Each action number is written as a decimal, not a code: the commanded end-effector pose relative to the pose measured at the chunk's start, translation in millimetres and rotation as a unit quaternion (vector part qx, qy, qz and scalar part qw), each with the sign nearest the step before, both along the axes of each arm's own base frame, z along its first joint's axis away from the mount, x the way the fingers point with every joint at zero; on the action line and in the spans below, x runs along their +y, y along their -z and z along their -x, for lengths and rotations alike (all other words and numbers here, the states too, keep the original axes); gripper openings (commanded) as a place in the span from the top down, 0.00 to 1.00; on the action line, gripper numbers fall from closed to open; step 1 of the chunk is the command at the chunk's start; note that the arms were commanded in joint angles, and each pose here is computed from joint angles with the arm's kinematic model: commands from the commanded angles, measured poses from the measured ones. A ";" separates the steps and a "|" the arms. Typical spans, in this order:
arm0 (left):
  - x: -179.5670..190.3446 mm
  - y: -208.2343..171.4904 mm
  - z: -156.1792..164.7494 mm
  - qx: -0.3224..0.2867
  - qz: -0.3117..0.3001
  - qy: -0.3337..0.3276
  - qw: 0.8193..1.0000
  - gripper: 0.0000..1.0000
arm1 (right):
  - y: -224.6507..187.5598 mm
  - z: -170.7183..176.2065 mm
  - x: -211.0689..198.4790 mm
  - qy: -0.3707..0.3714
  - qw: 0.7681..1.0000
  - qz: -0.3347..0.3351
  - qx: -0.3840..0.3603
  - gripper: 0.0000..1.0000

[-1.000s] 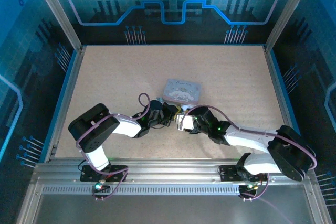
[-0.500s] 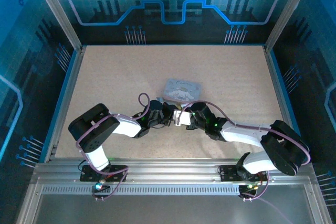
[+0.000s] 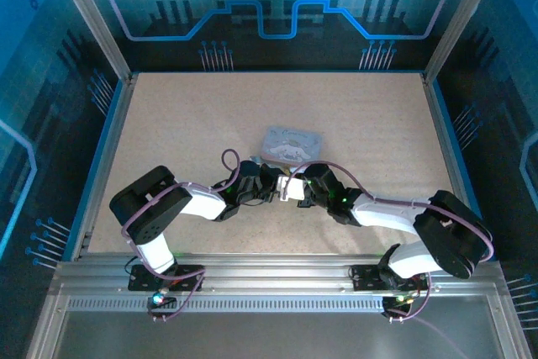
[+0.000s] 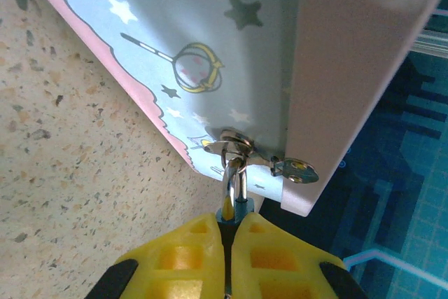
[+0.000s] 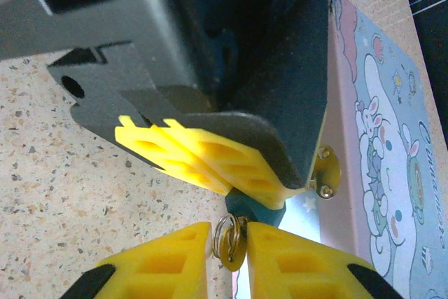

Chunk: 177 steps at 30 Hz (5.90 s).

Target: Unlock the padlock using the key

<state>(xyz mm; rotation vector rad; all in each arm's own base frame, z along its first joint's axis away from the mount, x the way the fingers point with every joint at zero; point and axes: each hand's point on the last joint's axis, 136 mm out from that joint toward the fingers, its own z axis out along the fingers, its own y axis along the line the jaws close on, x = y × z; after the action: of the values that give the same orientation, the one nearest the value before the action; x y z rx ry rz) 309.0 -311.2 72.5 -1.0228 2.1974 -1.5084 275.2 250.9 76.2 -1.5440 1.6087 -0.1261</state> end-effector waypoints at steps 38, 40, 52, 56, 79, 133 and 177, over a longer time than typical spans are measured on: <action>-11.9 -23.4 -4.8 -0.030 0.031 0.001 0.999 1.00 | -25.9 -8.8 11.2 0.155 0.967 -0.132 0.154 1.00; -11.6 -22.0 -4.6 -0.028 0.030 0.001 0.999 1.00 | -19.2 -9.9 11.2 0.169 0.959 -0.149 0.170 1.00; -5.4 2.1 -3.6 -0.017 0.004 -0.006 1.000 0.85 | 21.2 -11.4 -9.2 0.240 0.899 -0.235 0.280 1.00; 2.4 4.4 -2.9 -0.019 -0.013 -0.010 1.000 0.67 | 26.8 -10.6 -14.8 0.248 0.890 -0.247 0.293 1.00; 121.9 -55.7 -49.7 -0.099 -0.324 0.054 0.939 0.23 | 28.3 -16.9 -43.0 0.302 0.765 -0.387 0.418 1.00; 69.8 21.7 -79.1 -0.050 -0.299 0.179 0.936 0.32 | -16.4 -101.9 -76.4 0.318 0.694 -0.463 0.450 0.55; 64.1 6.2 -83.3 -0.064 -0.278 0.164 0.944 0.34 | 30.2 -80.4 -38.9 0.282 0.640 -0.464 0.543 0.66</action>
<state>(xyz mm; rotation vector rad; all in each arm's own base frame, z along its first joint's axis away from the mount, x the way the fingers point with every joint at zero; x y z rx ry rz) 403.6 -245.3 71.2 -0.3706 2.5178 -0.9019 352.1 203.2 43.0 -0.0846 2.3939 1.3302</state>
